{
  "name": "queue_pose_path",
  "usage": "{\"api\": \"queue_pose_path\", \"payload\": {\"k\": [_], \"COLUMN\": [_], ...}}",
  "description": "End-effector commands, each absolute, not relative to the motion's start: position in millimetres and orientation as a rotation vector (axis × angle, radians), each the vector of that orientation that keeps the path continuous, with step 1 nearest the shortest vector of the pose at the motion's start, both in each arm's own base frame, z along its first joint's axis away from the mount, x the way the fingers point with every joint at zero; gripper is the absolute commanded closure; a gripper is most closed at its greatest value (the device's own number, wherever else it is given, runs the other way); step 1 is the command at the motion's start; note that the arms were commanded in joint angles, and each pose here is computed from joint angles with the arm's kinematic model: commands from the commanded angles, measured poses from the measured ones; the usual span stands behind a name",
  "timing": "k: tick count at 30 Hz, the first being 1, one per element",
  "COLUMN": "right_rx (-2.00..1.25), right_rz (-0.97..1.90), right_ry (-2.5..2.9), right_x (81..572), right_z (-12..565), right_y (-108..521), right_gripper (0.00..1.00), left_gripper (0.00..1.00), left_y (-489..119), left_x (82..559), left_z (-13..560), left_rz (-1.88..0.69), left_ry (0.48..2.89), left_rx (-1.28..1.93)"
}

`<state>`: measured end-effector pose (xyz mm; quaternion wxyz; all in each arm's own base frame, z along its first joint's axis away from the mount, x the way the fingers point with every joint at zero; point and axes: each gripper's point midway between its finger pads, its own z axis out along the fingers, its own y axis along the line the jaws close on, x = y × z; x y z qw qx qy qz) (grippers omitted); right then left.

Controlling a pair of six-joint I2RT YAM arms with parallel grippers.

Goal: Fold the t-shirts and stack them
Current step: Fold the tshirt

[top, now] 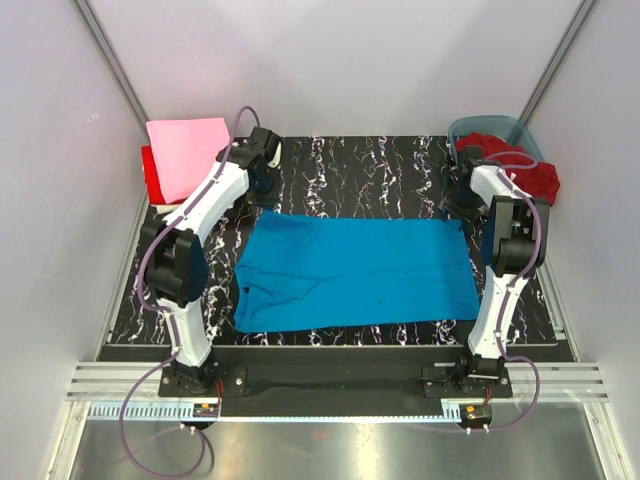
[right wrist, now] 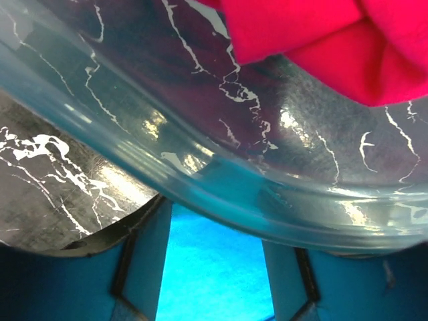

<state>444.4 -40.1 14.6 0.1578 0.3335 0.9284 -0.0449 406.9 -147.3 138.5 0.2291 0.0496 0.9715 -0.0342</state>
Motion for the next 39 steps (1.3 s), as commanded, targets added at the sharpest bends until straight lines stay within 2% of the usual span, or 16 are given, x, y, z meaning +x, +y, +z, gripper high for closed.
{"api": "queue_pose_path", "payload": {"k": [1,6,10,16,19,23,32,39], "right_rx": [0.939,0.928,0.917,0.900,0.893,0.884,0.856,0.861], "right_rz": [-0.147,-0.137,-0.126,-0.122,-0.123,-0.114,-0.087,-0.073], "right_ry": [2.652,2.662,2.661,2.654,2.651,2.640,2.590,2.537], "right_x": [454,458,462,469,470,471,465,449], "right_z": [-8,-15,-14,-8,-2,10,55,81], "right_y": [-44,-39,-34,-32,-33,-32,-32,-32], "right_gripper": [0.41,0.44,0.58,0.64,0.75,1.00,1.00,1.00], "left_gripper": [1.00,1.00,1.00,1.00,1.00,1.00,1.00,1.00], "left_y": [-139,-138,-137,-136,-133,-126,-126,-116], "left_x": [412,411,411,412,412,414,404,367], "left_z": [165,165,164,163,162,173,218,214], "left_rz": [-0.080,-0.084,-0.082,-0.080,-0.061,-0.018,0.005,-0.019], "left_ry": [2.596,2.600,2.603,2.607,2.608,2.566,2.449,2.473], "left_rx": [0.127,0.123,0.120,0.116,0.114,0.096,0.061,0.039]}}
